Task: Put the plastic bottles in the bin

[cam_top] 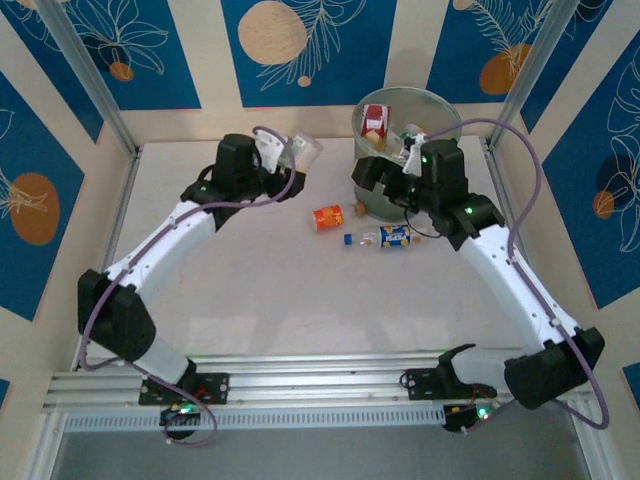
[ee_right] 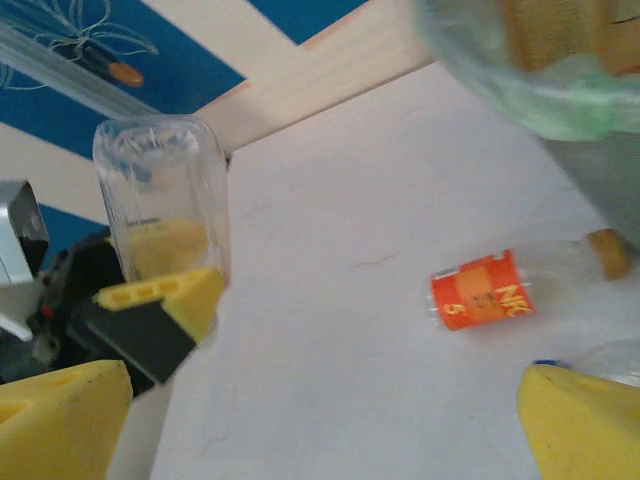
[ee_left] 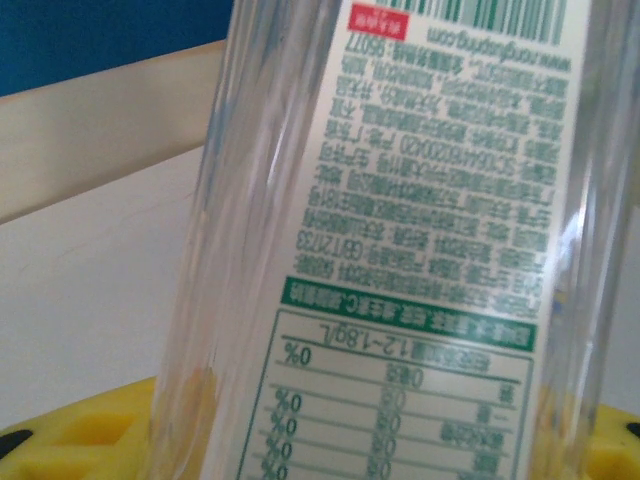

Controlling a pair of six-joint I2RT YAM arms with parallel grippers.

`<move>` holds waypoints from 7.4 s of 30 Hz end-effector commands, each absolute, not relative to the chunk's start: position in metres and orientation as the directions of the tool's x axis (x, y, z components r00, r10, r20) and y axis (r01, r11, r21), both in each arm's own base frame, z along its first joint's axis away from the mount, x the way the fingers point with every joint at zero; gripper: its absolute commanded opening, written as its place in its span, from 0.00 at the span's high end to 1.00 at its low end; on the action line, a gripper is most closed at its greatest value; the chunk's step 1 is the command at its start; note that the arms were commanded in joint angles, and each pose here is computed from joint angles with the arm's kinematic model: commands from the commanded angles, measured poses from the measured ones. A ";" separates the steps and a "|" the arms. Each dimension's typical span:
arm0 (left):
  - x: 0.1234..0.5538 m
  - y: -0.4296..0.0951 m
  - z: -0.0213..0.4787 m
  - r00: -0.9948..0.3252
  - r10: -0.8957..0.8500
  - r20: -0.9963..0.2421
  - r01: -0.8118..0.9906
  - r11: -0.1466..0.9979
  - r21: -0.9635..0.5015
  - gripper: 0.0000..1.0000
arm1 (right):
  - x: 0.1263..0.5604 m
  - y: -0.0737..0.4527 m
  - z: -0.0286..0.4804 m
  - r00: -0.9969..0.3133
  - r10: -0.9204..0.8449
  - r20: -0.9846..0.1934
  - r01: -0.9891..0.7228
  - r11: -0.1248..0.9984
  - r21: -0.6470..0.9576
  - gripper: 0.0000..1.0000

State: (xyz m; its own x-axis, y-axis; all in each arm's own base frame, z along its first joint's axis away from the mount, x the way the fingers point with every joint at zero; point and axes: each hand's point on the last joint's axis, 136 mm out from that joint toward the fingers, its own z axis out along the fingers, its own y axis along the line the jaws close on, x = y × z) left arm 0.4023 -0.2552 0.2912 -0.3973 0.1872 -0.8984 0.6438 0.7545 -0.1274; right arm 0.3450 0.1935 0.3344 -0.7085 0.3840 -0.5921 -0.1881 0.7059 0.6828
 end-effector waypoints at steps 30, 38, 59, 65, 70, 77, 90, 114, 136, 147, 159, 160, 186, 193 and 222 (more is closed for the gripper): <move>0.327 -0.324 0.364 -0.018 0.213 -0.977 0.913 0.402 0.070 0.40 | 0.354 0.274 0.364 -0.772 0.236 -0.590 -0.396 0.548 0.737 0.36; 0.329 -0.307 0.386 0.002 0.175 -0.985 0.863 0.497 0.090 0.01 | 0.368 0.244 0.375 -0.705 0.369 -0.606 -0.348 0.564 0.749 0.54; 0.317 -0.231 0.401 -0.013 0.124 -0.992 0.636 0.767 0.087 0.01 | 0.382 0.085 0.450 0.055 0.631 -0.774 -0.091 0.775 0.626 0.61; 0.319 -0.231 0.390 -0.040 0.134 -0.990 0.631 0.772 0.079 0.01 | 0.394 0.061 0.439 0.153 0.606 -0.781 0.036 0.786 0.617 0.63; 0.323 -0.232 0.381 -0.063 0.153 -0.986 0.629 0.773 0.079 0.00 | 0.408 0.044 0.425 0.223 0.630 -0.744 0.101 0.744 0.661 0.63; 0.325 -0.229 0.372 -0.084 0.184 -0.979 0.619 0.780 0.094 0.01 | 0.434 0.039 0.404 0.248 0.643 -0.724 0.136 0.717 0.683 0.62; 0.336 -0.237 0.353 -0.124 0.202 -0.971 0.627 0.775 0.081 0.01 | 0.478 0.036 0.390 0.194 0.656 -0.729 0.127 0.720 0.682 0.59; 0.344 -0.245 0.340 -0.159 0.210 -0.965 0.640 0.766 0.062 0.01 | 0.550 0.084 0.376 0.052 0.359 -0.932 0.170 0.916 0.363 0.43; 0.343 -0.245 0.343 -0.162 0.197 -0.967 0.643 0.764 0.048 0.00 | 0.574 0.102 0.370 -0.116 0.124 -0.986 0.144 0.984 0.106 0.12; 0.343 -0.247 0.341 -0.185 0.188 -0.965 0.645 0.763 0.025 0.00 | 0.544 0.104 0.406 -0.121 0.155 -0.980 0.080 0.986 0.146 0.13; 0.355 -0.259 0.285 -0.283 0.284 -0.916 0.666 0.746 0.026 0.00 | 0.490 0.102 0.408 -0.264 0.236 -0.935 0.068 0.972 0.226 0.15; 0.356 -0.262 0.276 -0.291 0.306 -0.906 0.679 0.733 0.030 0.00 | 0.482 0.100 0.405 -0.288 0.244 -0.926 0.078 0.970 0.231 0.13; 0.430 -0.327 0.094 -0.459 0.690 -0.560 0.834 0.552 -0.003 0.01 | 0.319 0.066 0.342 -0.488 0.419 -0.766 0.180 0.907 0.381 0.01; 0.440 -0.331 0.069 -0.522 0.694 -0.496 0.812 0.583 -0.038 0.01 | 0.319 0.066 0.338 -0.490 0.422 -0.763 0.188 0.905 0.380 0.01; 0.435 -0.293 0.096 -0.545 0.689 -0.478 0.749 0.656 0.092 0.44 | 0.306 0.065 0.360 -0.427 0.462 -0.777 0.153 0.884 0.441 0.01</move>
